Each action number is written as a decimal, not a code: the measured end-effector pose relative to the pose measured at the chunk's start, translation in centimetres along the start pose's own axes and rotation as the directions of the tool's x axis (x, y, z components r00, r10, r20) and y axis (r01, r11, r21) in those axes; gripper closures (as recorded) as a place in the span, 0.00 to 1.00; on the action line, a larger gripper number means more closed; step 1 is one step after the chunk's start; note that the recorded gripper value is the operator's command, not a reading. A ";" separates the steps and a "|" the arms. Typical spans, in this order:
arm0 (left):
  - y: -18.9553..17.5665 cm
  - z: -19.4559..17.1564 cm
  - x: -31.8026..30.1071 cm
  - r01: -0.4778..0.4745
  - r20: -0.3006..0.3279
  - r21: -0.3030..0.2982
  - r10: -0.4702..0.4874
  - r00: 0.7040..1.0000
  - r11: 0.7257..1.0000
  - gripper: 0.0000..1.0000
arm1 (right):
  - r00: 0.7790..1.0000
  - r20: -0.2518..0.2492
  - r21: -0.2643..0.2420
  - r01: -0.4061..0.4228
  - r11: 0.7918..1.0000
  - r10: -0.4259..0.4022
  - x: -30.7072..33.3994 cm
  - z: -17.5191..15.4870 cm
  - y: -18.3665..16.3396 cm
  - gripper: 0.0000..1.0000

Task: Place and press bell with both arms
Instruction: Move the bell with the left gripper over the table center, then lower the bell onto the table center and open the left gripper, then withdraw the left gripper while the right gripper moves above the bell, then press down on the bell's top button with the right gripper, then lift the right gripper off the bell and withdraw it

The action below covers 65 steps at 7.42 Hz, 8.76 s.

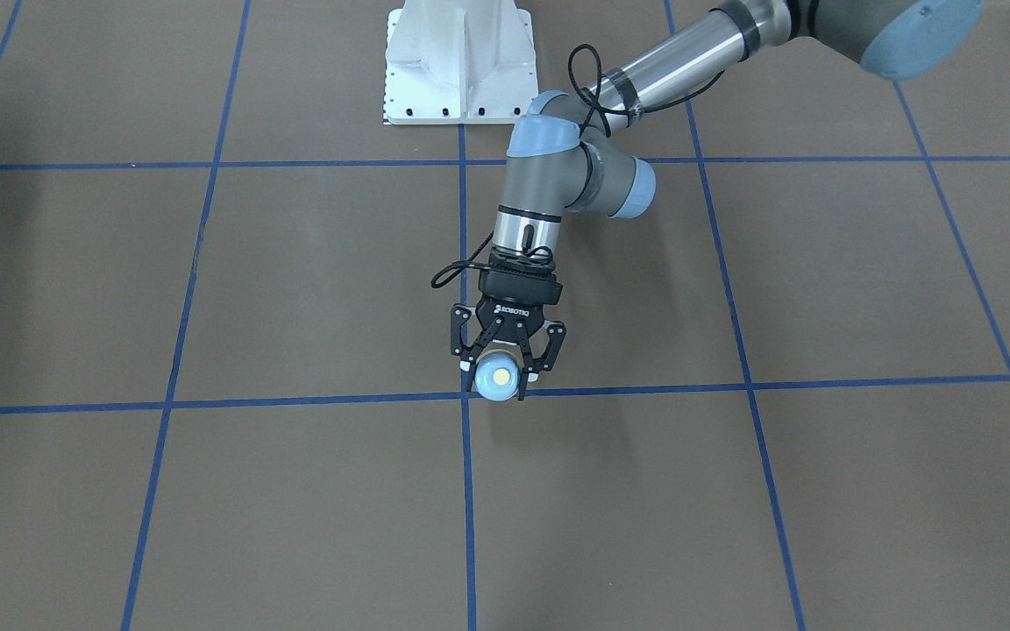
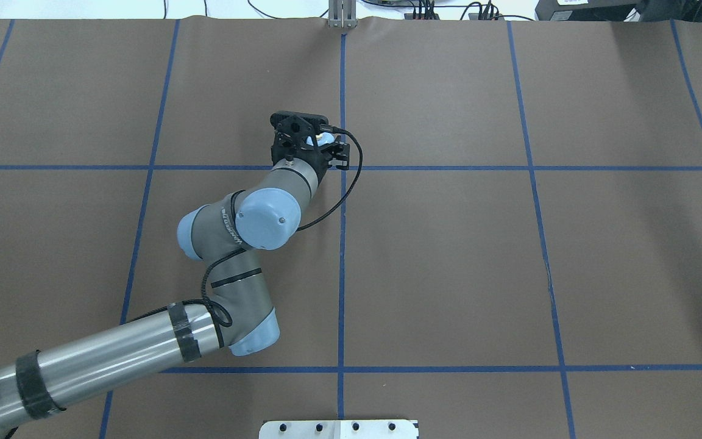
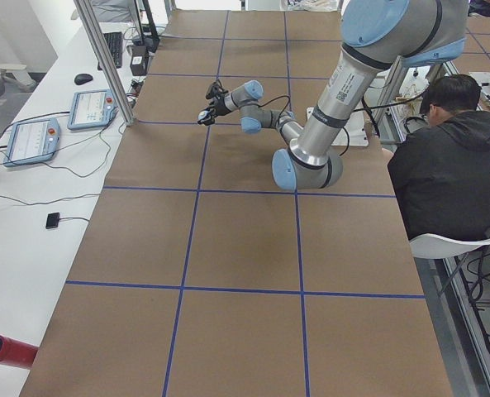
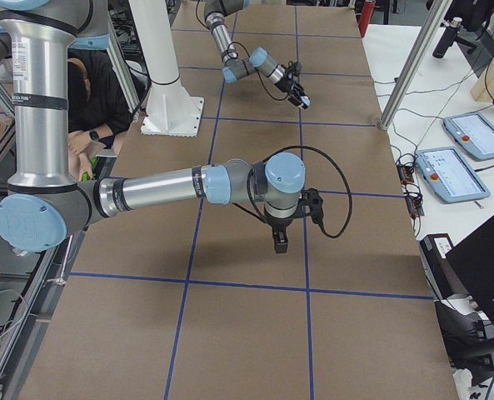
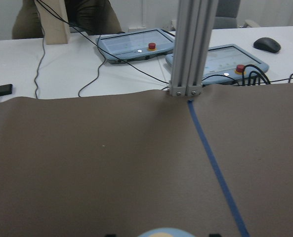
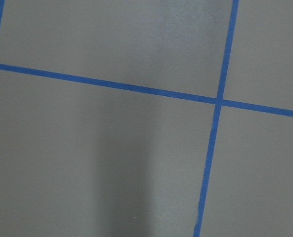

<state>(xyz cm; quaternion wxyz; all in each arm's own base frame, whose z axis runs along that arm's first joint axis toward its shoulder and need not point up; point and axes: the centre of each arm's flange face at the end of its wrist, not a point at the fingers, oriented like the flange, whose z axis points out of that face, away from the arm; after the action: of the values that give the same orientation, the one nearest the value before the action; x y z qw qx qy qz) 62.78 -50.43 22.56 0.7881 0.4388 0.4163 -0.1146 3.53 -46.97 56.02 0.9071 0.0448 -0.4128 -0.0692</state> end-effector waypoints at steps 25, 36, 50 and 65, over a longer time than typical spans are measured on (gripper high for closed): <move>-8.8 -2.5 -36.6 -0.147 0.051 -0.522 0.203 0.978 0.840 0.00 | 0.971 -0.027 -0.015 -0.239 0.971 0.239 -40.9 8.6 -18.2 0.72; -7.3 -30.3 -60.5 -0.155 0.058 -0.810 0.341 0.938 0.565 0.00 | 0.986 -0.055 0.028 -0.156 0.987 0.157 -64.9 21.5 -20.5 1.00; -7.3 -30.3 -60.6 -0.153 0.058 -0.811 0.338 0.939 0.565 0.00 | 0.989 -0.049 0.005 -0.138 0.990 0.139 -69.3 24.0 -21.7 1.00; -9.3 -32.4 -65.2 -0.199 0.038 -0.807 0.384 0.922 0.556 0.00 | 0.993 -0.023 0.017 -0.112 0.994 0.112 -48.6 13.5 -18.6 0.74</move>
<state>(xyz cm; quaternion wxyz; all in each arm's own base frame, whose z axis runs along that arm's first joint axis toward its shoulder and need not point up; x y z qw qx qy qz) -1.19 -42.44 57.64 0.9465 0.0939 0.2590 0.1682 -39.92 -57.72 26.18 0.9140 0.0294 -0.4043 -0.0144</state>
